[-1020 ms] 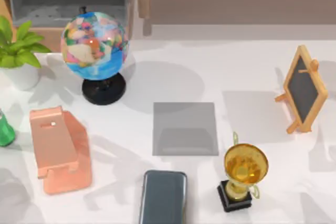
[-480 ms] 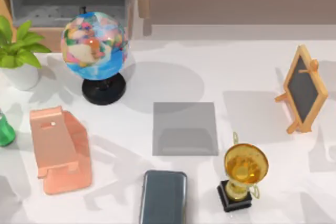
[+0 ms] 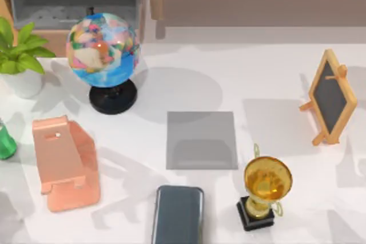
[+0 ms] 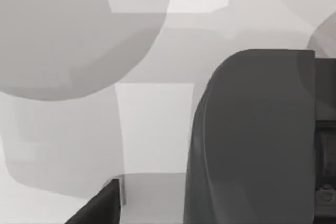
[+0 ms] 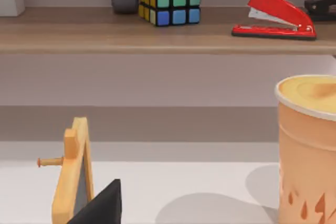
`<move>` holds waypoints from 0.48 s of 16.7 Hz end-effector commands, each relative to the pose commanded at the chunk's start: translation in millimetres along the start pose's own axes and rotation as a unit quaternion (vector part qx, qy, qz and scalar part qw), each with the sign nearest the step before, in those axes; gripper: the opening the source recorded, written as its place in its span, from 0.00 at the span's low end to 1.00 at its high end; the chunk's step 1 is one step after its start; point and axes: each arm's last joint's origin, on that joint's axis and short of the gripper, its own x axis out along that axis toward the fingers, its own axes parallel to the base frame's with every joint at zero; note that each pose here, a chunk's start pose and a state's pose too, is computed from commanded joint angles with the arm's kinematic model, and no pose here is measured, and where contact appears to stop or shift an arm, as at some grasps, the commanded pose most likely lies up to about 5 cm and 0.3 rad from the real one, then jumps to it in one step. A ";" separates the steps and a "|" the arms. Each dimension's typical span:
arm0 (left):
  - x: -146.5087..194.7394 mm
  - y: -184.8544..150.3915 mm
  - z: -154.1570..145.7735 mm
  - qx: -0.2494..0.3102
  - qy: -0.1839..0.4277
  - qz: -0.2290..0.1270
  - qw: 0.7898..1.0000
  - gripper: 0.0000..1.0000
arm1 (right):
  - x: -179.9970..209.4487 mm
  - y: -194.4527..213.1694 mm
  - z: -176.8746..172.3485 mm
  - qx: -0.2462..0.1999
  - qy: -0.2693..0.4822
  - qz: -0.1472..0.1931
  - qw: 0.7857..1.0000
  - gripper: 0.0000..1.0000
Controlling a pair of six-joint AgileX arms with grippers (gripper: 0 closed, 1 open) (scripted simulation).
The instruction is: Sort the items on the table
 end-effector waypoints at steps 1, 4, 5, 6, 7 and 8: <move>0.0 0.0 0.0 0.000 0.000 0.000 1.000 0.32 | 0.0 0.0 0.0 0.000 0.000 0.000 1.000 1.00; 0.0 0.0 0.0 0.000 0.000 0.000 1.000 0.10 | 0.0 0.0 0.0 0.000 0.000 0.000 1.000 1.00; 0.0 0.0 0.0 0.000 0.000 0.000 1.000 0.02 | 0.0 0.0 0.0 0.000 0.000 0.000 1.000 1.00; 0.0 0.0 0.0 0.000 0.000 0.000 1.000 0.00 | 0.0 0.0 0.0 0.000 0.000 0.000 1.000 1.00; 0.0 0.0 0.0 0.000 0.000 0.000 1.000 0.00 | 0.0 0.0 0.0 0.000 0.000 0.000 1.000 1.00; 0.0 0.0 0.0 0.000 0.000 0.000 1.000 0.00 | 0.0 0.0 0.0 0.000 0.000 0.000 1.000 1.00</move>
